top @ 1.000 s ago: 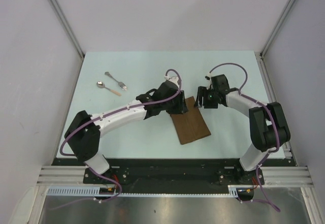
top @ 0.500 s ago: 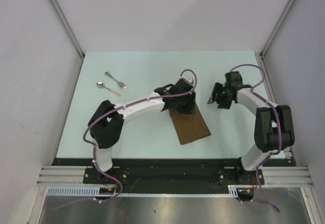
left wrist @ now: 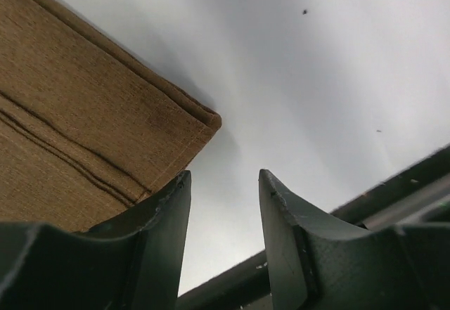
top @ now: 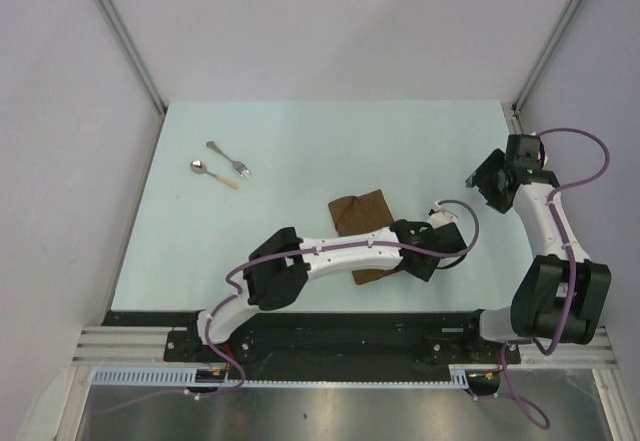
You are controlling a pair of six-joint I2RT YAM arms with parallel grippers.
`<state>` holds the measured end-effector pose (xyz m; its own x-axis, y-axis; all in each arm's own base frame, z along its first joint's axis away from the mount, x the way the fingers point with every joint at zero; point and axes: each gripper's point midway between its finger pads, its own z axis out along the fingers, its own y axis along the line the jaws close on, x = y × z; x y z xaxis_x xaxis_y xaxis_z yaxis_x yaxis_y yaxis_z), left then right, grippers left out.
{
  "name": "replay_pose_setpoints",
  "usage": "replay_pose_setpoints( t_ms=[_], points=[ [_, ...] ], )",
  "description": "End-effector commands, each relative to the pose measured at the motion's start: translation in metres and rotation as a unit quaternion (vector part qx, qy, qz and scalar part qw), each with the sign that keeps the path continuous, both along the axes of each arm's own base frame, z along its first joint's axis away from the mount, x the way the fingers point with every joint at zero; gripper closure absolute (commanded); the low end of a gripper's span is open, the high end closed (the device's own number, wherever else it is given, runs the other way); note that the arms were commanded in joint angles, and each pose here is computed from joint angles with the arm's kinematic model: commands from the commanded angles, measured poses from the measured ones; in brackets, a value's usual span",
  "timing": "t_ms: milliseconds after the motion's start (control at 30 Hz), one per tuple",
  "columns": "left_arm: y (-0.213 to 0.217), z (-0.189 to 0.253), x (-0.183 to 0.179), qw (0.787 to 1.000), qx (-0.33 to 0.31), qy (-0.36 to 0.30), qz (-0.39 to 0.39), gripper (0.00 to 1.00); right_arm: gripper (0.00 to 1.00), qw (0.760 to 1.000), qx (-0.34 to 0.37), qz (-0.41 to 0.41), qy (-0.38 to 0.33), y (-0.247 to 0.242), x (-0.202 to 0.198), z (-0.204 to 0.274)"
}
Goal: Fold the napkin into a case and place the utensils inside
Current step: Pick up the 2/3-rectangle-folded napkin from the center of the board.
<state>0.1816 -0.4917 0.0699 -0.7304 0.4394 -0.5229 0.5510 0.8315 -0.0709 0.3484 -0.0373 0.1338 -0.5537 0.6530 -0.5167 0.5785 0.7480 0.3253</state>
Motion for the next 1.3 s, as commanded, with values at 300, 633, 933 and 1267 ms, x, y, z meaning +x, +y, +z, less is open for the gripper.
replay_pose_setpoints(
  t_ms=[300, 633, 933, 1267],
  points=[
    [0.006, -0.012, 0.015, 0.996, 0.055, -0.064, 0.035, 0.53, 0.3, 0.999, 0.015, 0.013, -0.038, 0.011, -0.009, 0.011],
    [-0.011, -0.017, 0.012, 0.998, 0.022, -0.063, 0.005, 0.5, 0.3, 0.998, 0.027, 0.049, -0.027, 0.026, -0.007, -0.006],
    [-0.013, -0.03, 0.02, 0.996, 0.031, -0.082, 0.004, 0.53, 0.31, 0.998, 0.029, 0.057, -0.02, 0.029, -0.008, -0.014],
    [-0.006, -0.047, 0.021, 0.995, 0.055, -0.084, 0.003, 0.6, 0.31, 0.997, 0.032, 0.064, -0.01, 0.033, -0.01, -0.023]
  ],
)
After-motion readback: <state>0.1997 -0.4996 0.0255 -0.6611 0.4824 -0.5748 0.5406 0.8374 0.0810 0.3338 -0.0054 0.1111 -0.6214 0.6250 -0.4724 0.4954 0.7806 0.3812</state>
